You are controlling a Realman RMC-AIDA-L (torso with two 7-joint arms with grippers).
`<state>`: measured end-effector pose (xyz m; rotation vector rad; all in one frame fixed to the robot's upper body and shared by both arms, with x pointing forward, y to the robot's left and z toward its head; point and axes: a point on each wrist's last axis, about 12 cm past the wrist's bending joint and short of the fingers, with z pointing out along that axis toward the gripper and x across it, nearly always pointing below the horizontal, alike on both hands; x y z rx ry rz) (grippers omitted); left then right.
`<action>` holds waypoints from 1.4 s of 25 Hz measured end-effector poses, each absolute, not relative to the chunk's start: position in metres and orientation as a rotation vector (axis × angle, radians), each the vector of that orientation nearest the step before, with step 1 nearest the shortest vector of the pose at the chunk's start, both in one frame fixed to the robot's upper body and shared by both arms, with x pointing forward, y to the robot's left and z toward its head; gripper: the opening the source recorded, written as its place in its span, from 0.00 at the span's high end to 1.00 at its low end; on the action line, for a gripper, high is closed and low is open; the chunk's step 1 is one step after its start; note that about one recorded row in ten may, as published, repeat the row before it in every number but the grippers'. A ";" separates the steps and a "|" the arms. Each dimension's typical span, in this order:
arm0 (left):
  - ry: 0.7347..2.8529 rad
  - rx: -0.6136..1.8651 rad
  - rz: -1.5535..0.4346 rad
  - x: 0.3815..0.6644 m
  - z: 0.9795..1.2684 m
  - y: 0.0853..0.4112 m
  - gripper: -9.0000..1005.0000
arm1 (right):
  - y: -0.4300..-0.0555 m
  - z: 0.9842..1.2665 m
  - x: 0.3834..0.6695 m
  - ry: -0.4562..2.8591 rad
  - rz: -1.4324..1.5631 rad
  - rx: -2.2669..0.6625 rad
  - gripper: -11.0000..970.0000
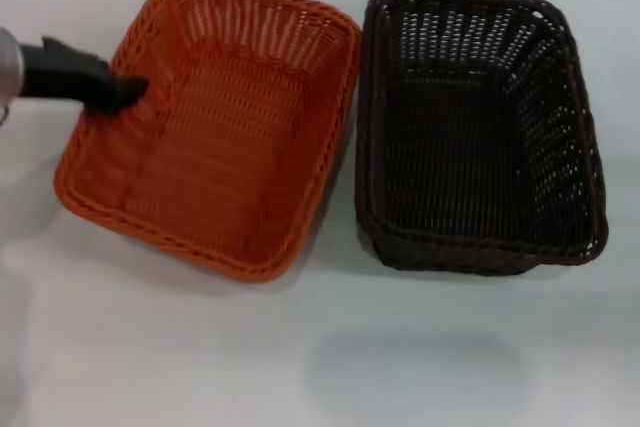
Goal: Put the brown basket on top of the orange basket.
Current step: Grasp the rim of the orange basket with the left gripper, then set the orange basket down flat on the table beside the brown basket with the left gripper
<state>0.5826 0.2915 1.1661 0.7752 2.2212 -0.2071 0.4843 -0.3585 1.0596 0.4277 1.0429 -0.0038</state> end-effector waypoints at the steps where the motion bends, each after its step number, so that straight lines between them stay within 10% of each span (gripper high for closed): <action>1: 2.210 0.796 -0.218 0.584 1.168 0.294 0.74 | -0.358 1.060 0.485 1.042 0.000 0.427 0.15; 35: 1.668 1.596 -0.238 0.621 1.201 0.274 0.82 | -0.336 1.064 0.487 1.025 0.099 0.345 0.15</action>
